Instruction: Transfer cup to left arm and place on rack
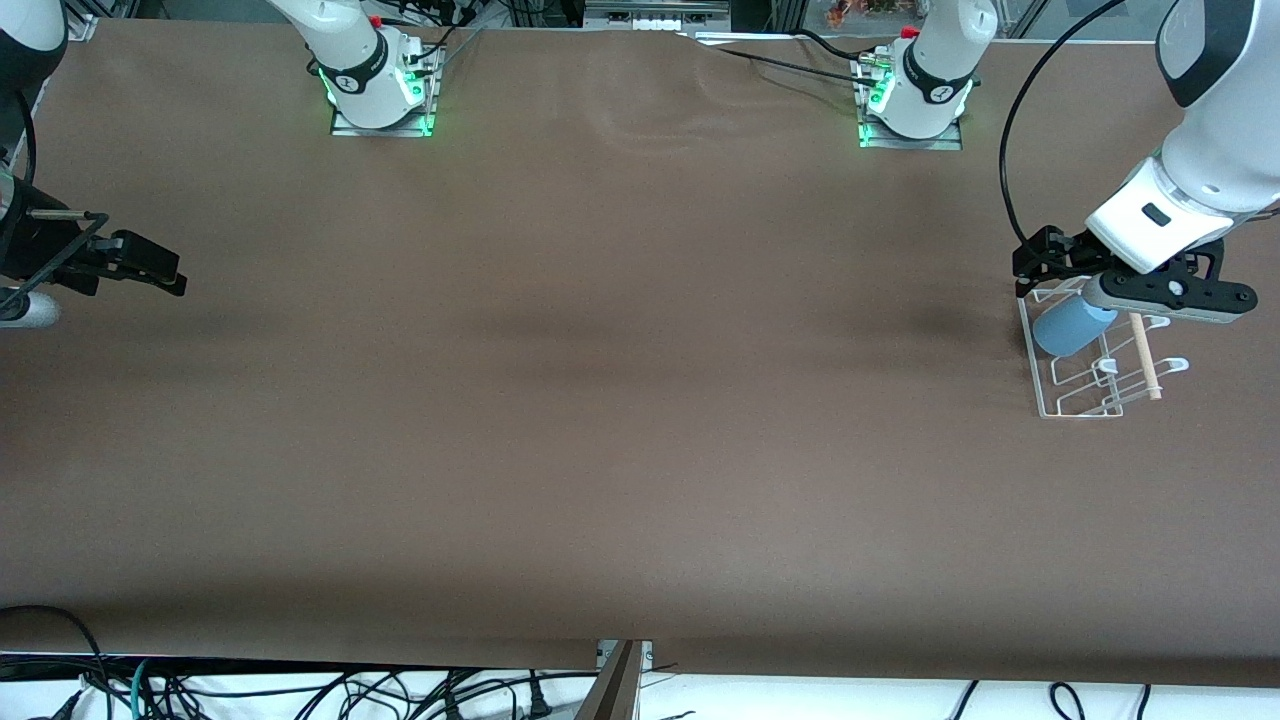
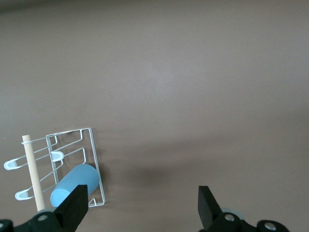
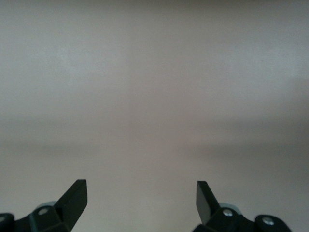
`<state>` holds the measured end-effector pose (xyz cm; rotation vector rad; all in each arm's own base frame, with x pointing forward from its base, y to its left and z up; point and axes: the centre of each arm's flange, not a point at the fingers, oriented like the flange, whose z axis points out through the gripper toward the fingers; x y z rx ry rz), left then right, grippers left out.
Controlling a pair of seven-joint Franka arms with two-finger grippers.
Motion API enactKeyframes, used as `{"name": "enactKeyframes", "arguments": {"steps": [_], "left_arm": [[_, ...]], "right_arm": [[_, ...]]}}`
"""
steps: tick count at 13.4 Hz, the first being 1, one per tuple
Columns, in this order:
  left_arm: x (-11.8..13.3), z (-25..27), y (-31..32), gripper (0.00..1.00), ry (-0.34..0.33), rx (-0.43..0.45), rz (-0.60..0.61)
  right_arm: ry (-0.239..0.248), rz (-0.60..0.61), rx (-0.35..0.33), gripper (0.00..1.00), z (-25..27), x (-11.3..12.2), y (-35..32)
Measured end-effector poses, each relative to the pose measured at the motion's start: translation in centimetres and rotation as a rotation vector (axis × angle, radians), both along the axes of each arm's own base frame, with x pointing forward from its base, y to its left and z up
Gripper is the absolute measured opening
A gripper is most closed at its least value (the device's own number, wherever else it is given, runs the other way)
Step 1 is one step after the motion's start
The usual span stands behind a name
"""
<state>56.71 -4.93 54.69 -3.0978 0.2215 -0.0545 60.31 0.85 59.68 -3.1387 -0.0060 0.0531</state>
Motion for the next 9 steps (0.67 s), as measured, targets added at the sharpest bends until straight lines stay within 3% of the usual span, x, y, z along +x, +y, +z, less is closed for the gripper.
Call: {"name": "enactKeyframes", "arguments": {"steps": [9], "left_arm": [[0.63,0.02,0.32,1.0,-0.005,0.0,0.009]], "right_arm": [[0.0,0.0,0.0,1.0,0.0,0.0,0.0]]}}
